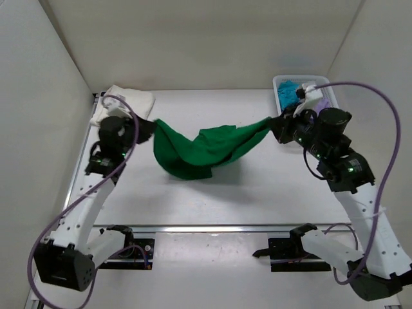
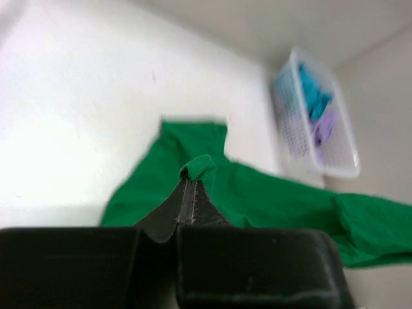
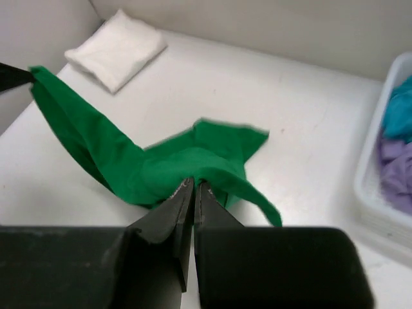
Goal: Fold and stack the t-shirts
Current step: Flatten out the tshirt
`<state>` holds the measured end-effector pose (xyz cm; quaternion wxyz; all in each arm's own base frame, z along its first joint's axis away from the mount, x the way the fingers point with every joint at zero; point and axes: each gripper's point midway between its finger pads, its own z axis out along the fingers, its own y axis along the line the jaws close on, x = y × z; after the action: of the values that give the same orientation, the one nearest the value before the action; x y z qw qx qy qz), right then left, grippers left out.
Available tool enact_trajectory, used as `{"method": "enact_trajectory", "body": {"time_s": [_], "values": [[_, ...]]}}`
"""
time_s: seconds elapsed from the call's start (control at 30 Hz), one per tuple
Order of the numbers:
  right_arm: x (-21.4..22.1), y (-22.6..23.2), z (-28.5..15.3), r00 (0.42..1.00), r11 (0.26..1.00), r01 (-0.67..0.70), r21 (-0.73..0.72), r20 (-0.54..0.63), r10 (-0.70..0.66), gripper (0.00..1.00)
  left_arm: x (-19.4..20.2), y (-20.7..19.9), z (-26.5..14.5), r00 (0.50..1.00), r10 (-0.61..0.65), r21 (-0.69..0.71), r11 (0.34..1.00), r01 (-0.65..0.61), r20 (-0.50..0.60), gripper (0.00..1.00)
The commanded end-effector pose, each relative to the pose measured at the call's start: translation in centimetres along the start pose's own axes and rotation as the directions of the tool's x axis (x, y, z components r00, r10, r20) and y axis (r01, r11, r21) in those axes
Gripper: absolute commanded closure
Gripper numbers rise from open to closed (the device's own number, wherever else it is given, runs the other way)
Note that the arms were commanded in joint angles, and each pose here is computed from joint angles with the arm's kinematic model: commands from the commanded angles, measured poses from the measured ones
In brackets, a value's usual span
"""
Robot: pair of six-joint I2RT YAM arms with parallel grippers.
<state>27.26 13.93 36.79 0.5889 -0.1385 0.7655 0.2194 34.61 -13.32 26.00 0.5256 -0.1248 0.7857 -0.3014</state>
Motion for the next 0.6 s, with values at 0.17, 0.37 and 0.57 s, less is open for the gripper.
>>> {"method": "enact_trajectory", "body": {"time_s": [0.17,0.37,0.57], "values": [[-17.1,4.5,-8.3,0.936,0.988,0.101,0.116,0.327,-0.134,1.0,-18.2,-9.2,-12.1,0.923,0.121,0.02,0.99,-0.138,0.365,1.0],[-22.7,10.5,-10.4,0.866,0.958,0.231,0.168,0.413,-0.281,1.0,-24.1,-10.6,-14.0,0.887,0.187,-0.093,0.982,-0.163,0.423,1.0],[-24.8,8.9,-10.6,0.816,0.945,0.179,0.274,0.495,-0.298,1.0,-23.8,-8.1,-11.1,0.909,0.195,-0.145,0.978,-0.151,0.369,1.0]]}}
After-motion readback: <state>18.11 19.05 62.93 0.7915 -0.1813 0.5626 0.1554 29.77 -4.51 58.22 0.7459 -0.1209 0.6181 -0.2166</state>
